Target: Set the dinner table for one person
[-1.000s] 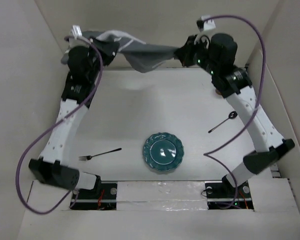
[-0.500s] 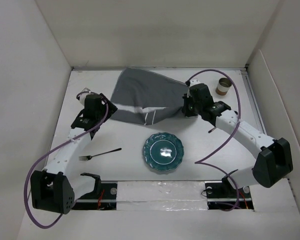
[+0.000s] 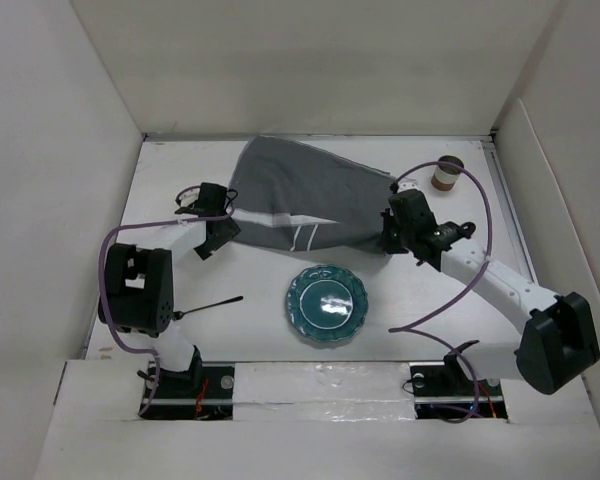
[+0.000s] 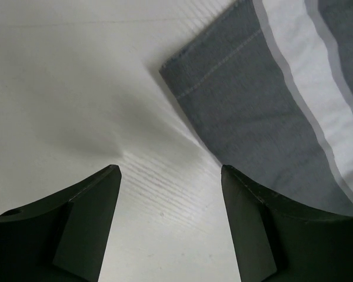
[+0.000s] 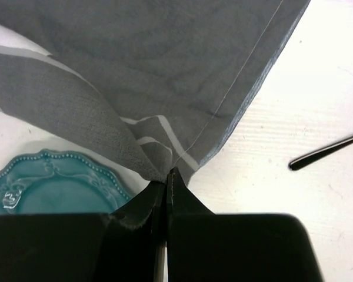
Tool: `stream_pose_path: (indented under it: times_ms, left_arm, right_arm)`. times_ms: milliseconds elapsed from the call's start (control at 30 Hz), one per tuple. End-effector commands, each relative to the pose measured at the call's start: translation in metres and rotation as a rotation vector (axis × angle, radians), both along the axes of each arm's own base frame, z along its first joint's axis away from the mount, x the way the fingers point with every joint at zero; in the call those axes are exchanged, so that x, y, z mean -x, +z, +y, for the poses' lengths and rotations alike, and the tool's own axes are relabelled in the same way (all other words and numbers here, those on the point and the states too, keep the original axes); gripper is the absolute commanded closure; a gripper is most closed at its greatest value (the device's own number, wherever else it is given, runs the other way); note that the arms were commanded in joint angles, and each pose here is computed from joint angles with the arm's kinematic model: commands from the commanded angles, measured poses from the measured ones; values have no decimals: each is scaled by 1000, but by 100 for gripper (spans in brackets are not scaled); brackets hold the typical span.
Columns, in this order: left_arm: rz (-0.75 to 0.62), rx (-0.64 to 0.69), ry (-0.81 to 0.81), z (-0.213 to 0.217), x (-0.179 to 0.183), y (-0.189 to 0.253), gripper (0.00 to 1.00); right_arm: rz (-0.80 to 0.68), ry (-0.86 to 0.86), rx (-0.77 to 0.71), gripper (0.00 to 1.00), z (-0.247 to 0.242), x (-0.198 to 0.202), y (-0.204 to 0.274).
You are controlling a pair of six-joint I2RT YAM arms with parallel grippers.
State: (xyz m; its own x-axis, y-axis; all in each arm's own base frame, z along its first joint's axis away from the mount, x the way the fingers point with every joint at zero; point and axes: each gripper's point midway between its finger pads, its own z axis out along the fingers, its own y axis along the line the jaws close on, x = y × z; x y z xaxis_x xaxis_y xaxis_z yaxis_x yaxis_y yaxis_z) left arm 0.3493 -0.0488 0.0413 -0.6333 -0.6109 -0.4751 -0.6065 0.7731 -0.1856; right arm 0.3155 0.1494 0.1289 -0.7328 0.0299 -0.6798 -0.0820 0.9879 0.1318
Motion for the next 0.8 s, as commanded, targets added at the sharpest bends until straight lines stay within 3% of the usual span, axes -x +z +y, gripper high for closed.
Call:
stream_pose_path:
  times_ms: [0,200,233,267,300,333,367,533,600,733,767]
  left_arm:
    - [-36,-63,46,12,-15,12,34]
    - [-19,-62,69,9,-37,-5,36]
    - [-20,-54,67,6,-44,-4,44]
    - [17,-56,68,5,-44,-15,68]
    - [18,-56,68,5,-44,-15,68]
    - [24,-50,66,4,-45,-17,96]
    - [31,-50,64,4,-44,-18,100]
    - [-18,-65,78,12,-40,2,100]
    - [-101,-53,56,11,-45,36,100]
    - [-356,-26,-2,7,-58,135,100]
    - [-480,-23,-20,8,-55,188,100]
  right_arm:
    - [-40,-39,-39,100,-5,4,11]
    - [-28,-67,-48,100,-12,13,11]
    - [-24,-67,-50,100,-12,14,11]
    - [-27,-78,-53,100,-15,13,12]
    - [-28,-78,-54,100,-15,13,13]
    - [-25,-87,-50,100,-18,11,12]
    - [-21,-93,-42,100,-20,12,11]
    - [-14,-154,-26,100,-34,2,13]
    - [-28,-156,-42,100,-33,-3,22]
    - [-133,-164,-71,100,-32,-17,74]
    - [-199,-158,-88,100,-30,-21,117]
